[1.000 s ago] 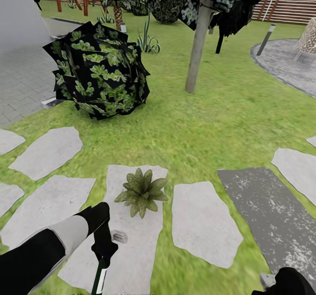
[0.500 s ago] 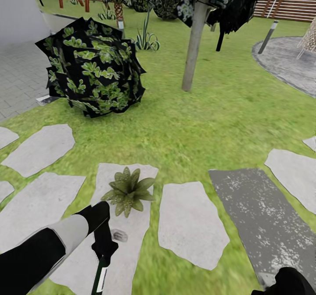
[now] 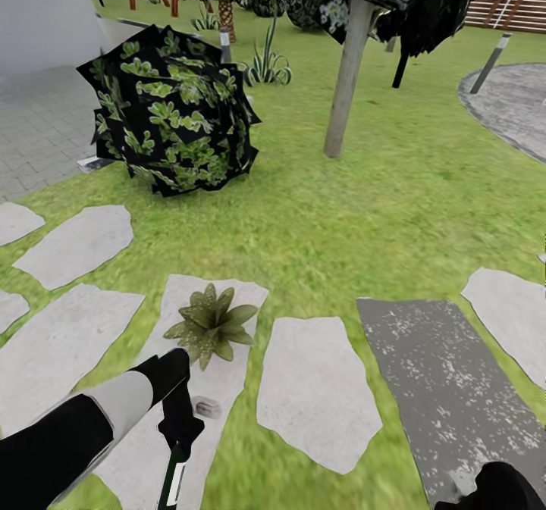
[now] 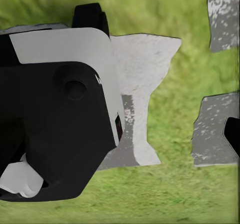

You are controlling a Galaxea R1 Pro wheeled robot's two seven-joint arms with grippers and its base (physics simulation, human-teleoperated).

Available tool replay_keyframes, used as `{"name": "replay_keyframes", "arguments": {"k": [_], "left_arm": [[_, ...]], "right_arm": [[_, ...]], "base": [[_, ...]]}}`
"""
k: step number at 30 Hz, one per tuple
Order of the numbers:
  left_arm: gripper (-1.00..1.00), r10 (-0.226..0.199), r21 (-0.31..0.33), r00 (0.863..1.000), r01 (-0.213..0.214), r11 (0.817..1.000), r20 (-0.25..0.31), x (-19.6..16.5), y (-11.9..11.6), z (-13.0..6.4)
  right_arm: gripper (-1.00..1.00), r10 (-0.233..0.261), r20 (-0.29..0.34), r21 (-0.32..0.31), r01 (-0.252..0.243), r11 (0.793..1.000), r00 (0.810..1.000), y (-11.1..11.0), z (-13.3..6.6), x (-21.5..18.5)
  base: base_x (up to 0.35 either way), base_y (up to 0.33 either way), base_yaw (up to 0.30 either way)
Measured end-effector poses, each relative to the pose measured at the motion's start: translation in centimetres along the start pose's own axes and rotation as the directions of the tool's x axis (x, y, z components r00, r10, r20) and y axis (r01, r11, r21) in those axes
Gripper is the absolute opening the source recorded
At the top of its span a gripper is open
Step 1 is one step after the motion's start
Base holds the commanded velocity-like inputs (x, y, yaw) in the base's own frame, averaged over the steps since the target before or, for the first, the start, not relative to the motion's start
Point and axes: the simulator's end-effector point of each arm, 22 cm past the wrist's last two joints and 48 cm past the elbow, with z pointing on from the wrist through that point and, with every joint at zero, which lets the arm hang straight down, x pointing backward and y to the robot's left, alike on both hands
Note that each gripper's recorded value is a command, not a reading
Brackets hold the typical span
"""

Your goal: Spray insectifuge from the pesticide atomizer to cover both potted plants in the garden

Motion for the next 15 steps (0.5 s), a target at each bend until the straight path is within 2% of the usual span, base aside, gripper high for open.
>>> {"name": "replay_keyframes", "arguments": {"k": [4,15], "left_arm": [[-1.0,-0.002,0.003,1.0,0.002,1.0,0.001,-0.05,-0.04,0.0],[-1.0,-0.002,0.006,1.0,0.002,1.0,-0.01,-0.01,0.08,0.48]], "right_arm": [[1.0,0.001,0.0,0.0,-0.001,1.0,1.0,-0.11,-0.03,-0.02],[1.0,0.001,-0.011,0.004,-0.001,1.0,1.0,-0.28,0.28,0.21]], "base": [[0.0,-0.303,0.063],[0.0,-0.299,0.184]]}}
